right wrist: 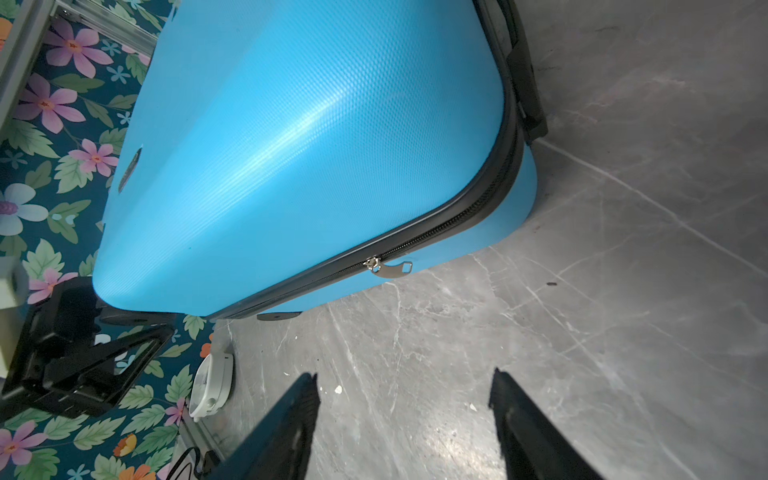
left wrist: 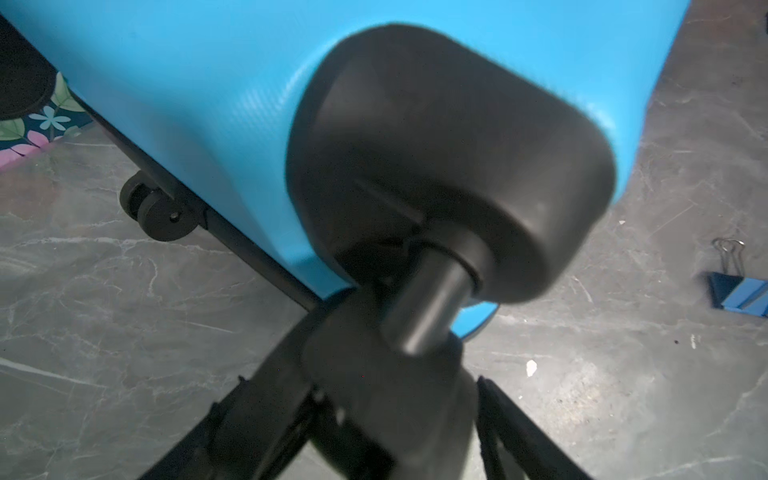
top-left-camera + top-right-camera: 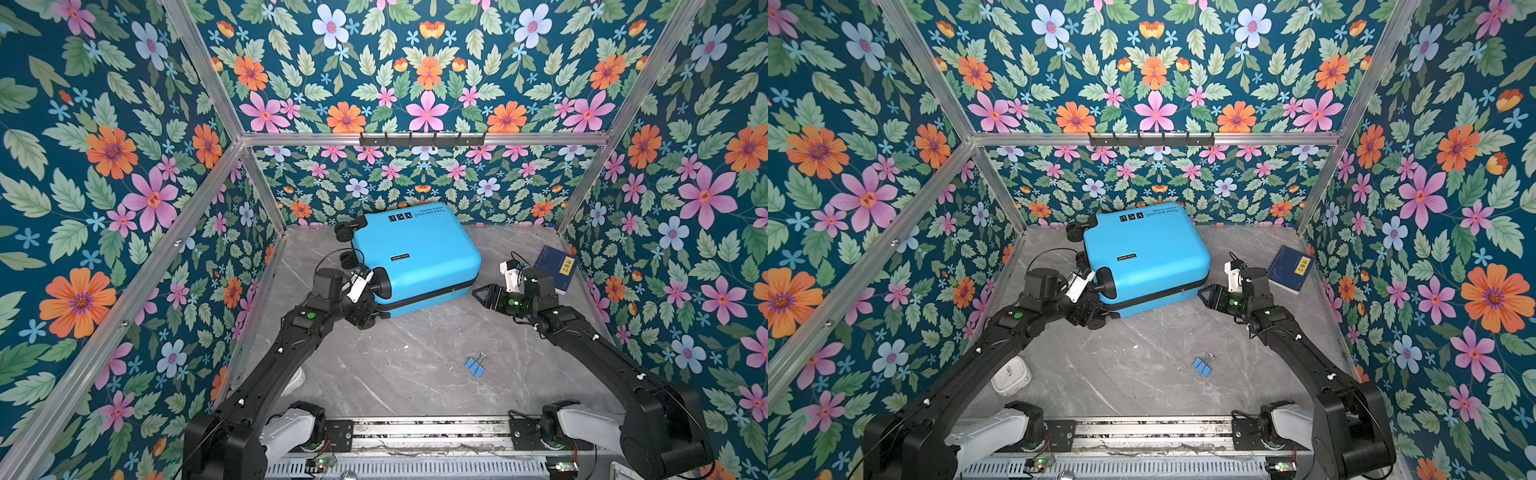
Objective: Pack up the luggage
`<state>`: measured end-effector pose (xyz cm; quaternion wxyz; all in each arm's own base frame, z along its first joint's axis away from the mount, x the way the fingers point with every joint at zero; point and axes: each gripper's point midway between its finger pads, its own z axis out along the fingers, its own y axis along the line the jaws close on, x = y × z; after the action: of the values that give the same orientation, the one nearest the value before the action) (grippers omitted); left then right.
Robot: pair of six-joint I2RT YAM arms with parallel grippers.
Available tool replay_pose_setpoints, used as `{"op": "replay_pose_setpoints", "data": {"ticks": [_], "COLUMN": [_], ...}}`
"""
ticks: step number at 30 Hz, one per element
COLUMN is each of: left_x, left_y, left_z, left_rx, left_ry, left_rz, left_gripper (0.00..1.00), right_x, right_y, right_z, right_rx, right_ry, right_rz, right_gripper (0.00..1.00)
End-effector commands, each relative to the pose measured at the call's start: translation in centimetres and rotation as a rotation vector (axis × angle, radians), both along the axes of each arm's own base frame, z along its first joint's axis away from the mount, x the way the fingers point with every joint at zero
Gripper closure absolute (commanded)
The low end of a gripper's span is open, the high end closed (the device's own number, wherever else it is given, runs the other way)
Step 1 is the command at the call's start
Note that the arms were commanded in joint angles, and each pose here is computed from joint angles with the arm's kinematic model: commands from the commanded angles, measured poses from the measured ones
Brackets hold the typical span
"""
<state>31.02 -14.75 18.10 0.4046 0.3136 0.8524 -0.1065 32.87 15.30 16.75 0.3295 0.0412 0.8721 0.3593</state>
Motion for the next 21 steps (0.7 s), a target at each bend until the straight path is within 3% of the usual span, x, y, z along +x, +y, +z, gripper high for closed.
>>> {"op": "replay_pose_setpoints", "data": {"ticks": [1, 6, 11, 21], "left_x": [0.7, 0.7, 0.0, -1.3], "left_y": [0.0, -0.7, -2.0, -3.4], "left_z": [0.2, 0.6, 1.4, 0.7], "left_rx": [0.044, 0.035, -0.009, -0.018], "left_ry": [-0.029, -0.036, -0.03, 0.013], "left_rz": [-0.027, -0.072, -0.142, -0.202], "left_gripper": [0.17, 0.2, 0.3, 0.42], "right_x": [0.0, -0.2, -0.2, 0.3], "right_y": [0.3, 0.3, 0.2, 1.0], "right_z": [0.3, 0.1, -0.1, 0.4], "right_rx": [0.007, 0.004, -0.012, -0.023], "right_ry": [-0.01, -0.013, -0.008, -0.015], "right_rz": [0.018, 0.02, 0.024, 0.042], "right_gripper": [0.33, 0.37, 0.44, 0.46]}}
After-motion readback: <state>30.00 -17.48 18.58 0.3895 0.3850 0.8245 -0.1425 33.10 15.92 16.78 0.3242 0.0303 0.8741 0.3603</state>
